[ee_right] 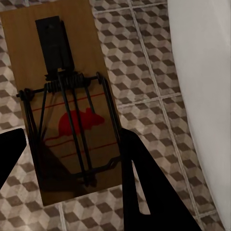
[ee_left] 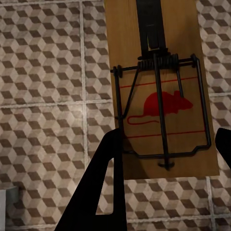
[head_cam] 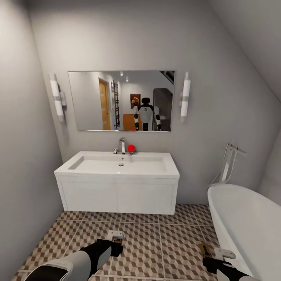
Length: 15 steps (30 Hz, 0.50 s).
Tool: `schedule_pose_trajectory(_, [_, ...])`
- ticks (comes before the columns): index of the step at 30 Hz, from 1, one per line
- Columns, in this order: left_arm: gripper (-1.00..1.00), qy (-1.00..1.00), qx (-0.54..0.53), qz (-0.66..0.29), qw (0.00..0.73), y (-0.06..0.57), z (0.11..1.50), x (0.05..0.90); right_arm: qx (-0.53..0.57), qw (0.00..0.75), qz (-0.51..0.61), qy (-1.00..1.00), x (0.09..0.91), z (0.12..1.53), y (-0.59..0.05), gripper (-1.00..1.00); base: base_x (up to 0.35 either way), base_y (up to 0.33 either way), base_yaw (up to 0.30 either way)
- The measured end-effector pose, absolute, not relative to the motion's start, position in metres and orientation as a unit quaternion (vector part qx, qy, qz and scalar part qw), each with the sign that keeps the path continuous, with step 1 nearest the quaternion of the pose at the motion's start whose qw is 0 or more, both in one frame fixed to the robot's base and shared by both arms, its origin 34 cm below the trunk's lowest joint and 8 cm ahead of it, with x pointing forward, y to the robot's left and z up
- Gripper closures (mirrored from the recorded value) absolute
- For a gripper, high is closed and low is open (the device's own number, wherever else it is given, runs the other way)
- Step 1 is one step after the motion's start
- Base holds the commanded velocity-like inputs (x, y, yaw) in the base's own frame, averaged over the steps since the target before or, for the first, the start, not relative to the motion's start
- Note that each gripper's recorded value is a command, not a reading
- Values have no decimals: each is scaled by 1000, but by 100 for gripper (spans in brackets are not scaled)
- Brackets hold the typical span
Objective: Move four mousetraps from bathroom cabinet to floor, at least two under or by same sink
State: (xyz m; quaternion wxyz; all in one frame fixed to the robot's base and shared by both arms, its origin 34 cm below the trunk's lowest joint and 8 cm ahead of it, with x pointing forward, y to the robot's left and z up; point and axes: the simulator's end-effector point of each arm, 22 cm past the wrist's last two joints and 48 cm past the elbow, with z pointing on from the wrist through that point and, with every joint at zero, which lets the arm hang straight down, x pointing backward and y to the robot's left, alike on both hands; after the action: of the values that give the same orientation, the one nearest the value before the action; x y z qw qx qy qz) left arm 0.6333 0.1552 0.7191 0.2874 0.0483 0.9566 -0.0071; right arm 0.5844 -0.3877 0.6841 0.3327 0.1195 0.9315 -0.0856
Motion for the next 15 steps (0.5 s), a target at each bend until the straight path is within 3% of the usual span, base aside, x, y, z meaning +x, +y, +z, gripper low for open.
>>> schedule_pose_trajectory(15, [100,956,48,-6,288,157,698,635,90,337,-95,932,589,665,-387,100,0,0,0])
